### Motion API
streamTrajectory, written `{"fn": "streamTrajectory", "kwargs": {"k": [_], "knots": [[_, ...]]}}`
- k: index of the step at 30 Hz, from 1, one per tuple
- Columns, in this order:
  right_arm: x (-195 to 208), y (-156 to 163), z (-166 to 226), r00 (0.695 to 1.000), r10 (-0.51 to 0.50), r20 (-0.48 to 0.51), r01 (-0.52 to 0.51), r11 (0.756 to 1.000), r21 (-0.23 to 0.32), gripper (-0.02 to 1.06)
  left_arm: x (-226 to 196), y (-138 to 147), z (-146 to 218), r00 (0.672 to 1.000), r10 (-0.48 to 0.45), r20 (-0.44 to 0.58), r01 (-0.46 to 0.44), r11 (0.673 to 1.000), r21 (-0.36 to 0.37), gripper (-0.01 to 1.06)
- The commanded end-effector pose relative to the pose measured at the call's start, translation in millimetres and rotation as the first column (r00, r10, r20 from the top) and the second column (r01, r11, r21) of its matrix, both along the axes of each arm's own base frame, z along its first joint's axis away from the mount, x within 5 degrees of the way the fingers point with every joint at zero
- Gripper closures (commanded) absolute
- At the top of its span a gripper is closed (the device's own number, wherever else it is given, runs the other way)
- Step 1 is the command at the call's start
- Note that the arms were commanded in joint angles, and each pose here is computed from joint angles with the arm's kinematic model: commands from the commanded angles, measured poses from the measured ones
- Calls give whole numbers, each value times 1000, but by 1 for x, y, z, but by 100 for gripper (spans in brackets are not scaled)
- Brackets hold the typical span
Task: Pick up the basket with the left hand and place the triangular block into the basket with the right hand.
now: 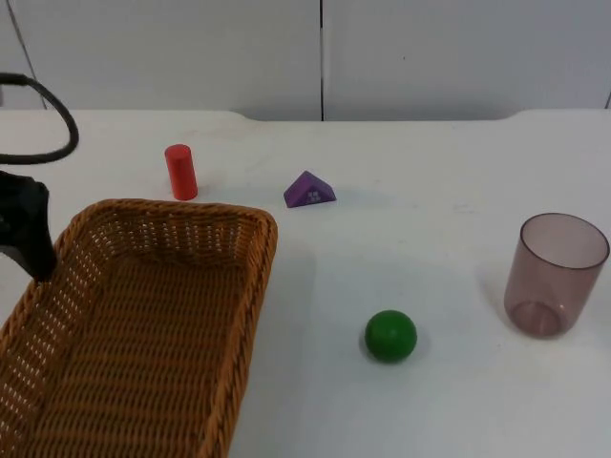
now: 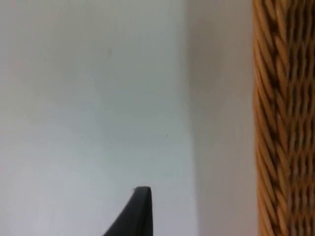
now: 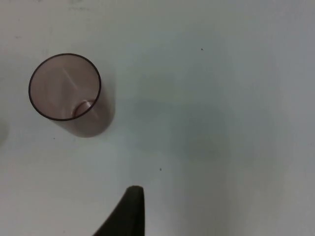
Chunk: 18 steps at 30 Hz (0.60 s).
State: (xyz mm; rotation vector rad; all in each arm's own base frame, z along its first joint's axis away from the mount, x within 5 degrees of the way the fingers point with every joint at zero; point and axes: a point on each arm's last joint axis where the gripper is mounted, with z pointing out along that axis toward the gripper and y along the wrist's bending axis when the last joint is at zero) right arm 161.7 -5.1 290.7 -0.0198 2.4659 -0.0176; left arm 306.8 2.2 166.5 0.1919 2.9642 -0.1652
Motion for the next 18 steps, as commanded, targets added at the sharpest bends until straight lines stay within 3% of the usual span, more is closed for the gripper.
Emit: {"fn": "streamTrajectory", "kwargs": {"k": [1,8,18], "knots": [[1,-1,3,1000,1,21,-1,1000,-4,-1,11,1,-9,999,-28,-27,27,999,-44,2],[1,-1,3,1000,1,25,-1,1000,-4,-1,26,4,-47,999,-7,-50,4,998,-61,23],[2,-1,3,999,1,34,-1,1000,-5,-1,30,-2,-82,996,-37,-83,26,990,-136,26]]}}
